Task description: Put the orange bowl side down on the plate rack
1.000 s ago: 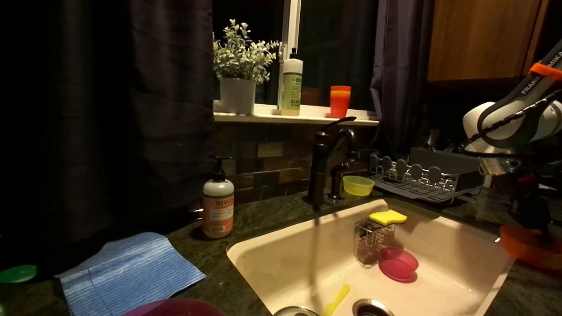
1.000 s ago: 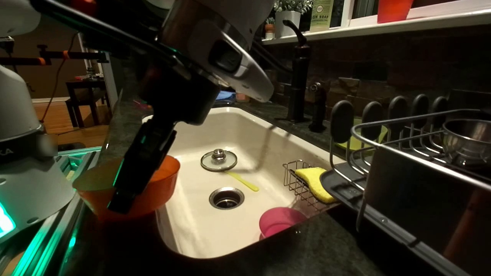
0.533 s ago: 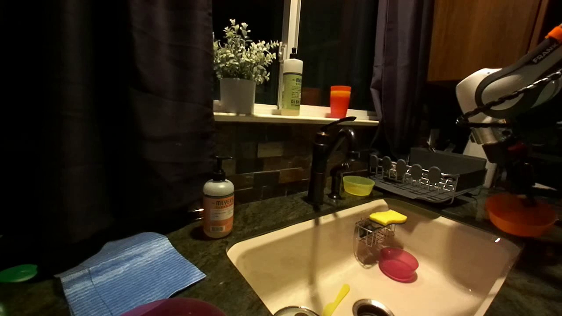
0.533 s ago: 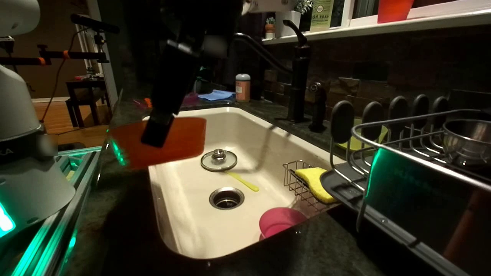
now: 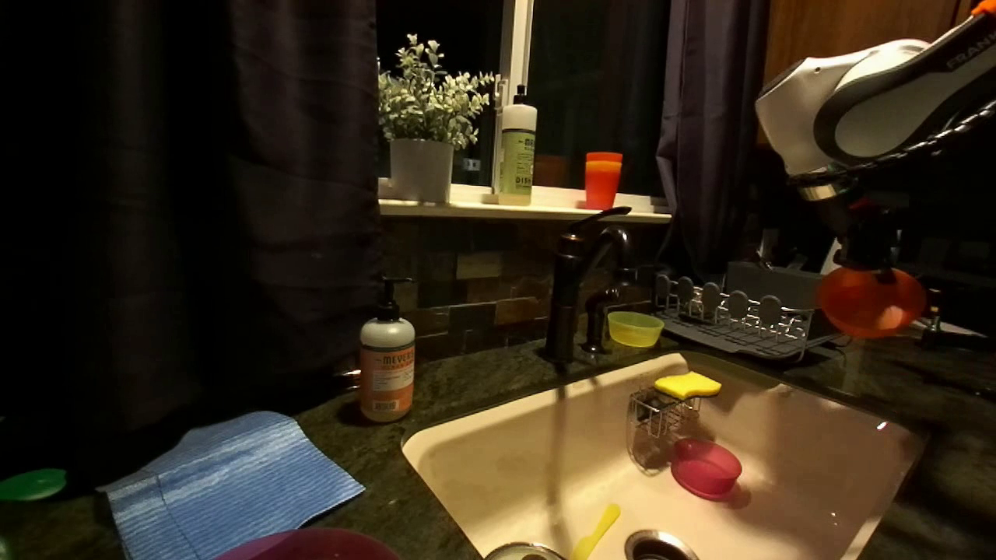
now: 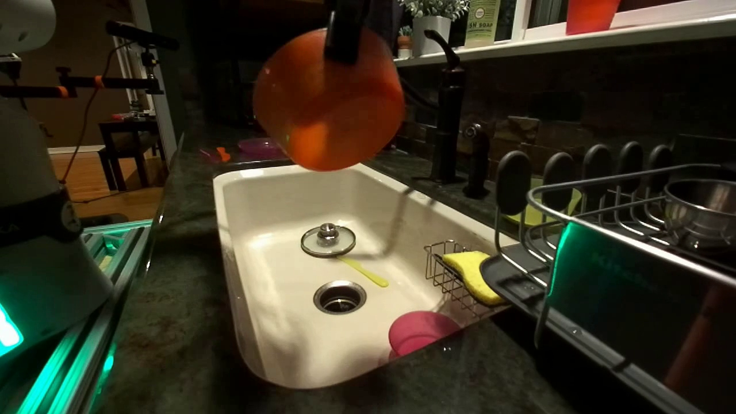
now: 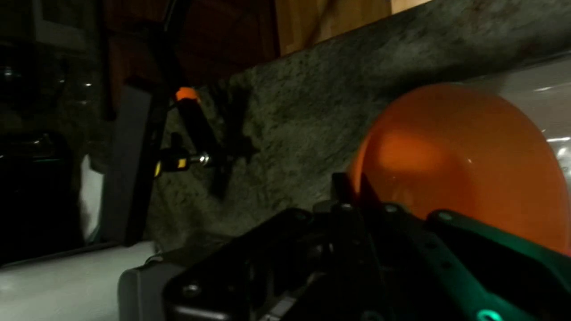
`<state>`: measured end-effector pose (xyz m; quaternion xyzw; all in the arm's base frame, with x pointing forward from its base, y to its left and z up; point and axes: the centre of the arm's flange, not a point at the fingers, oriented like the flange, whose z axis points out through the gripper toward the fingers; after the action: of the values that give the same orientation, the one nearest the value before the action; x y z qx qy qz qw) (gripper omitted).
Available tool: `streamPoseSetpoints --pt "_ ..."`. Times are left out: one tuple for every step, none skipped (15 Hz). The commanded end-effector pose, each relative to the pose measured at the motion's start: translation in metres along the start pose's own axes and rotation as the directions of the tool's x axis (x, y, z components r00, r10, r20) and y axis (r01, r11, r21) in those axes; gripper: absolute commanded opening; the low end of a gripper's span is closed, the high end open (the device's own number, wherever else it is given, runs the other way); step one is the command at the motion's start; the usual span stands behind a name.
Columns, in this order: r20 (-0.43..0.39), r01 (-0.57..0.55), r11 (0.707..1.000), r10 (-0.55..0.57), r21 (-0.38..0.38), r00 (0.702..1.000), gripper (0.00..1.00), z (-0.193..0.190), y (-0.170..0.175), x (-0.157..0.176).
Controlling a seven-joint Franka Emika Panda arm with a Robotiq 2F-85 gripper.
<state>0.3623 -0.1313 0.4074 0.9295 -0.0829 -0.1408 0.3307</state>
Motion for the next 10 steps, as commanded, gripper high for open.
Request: streamPoseSetpoints --pt "-0.041 -0.068 0.980 0.062 -0.186 0.997 0.01 -0.017 -0.018 0.023" --pt "-0.062 -0.072 0.973 0.060 -0.219 0.996 0.01 -0.021 -0.020 0.026" --pt "-0.083 -0.077 0.968 0.058 -0.240 0.995 0.01 -0.023 -0.020 0.029" --pt "-0.108 -0.090 0.965 0.065 -0.246 0.992 0.01 -0.022 -0.016 0.032" --pt "-0.131 -0.102 0.964 0.071 -0.247 0.989 0.01 -0.023 -0.012 0.033" --pt "-0.148 -0.119 0.960 0.083 -0.253 0.985 0.01 -0.022 -0.008 0.035" --pt "-0.169 -0.139 0.956 0.097 -0.259 0.981 0.01 -0.021 -0.005 0.035" --pt "-0.188 -0.162 0.950 0.113 -0.266 0.976 0.01 -0.021 -0.002 0.034" --pt "-0.211 -0.184 0.944 0.127 -0.275 0.969 0.01 -0.022 0.000 0.033" --pt "-0.234 -0.205 0.937 0.140 -0.282 0.962 0.01 -0.023 0.002 0.034"
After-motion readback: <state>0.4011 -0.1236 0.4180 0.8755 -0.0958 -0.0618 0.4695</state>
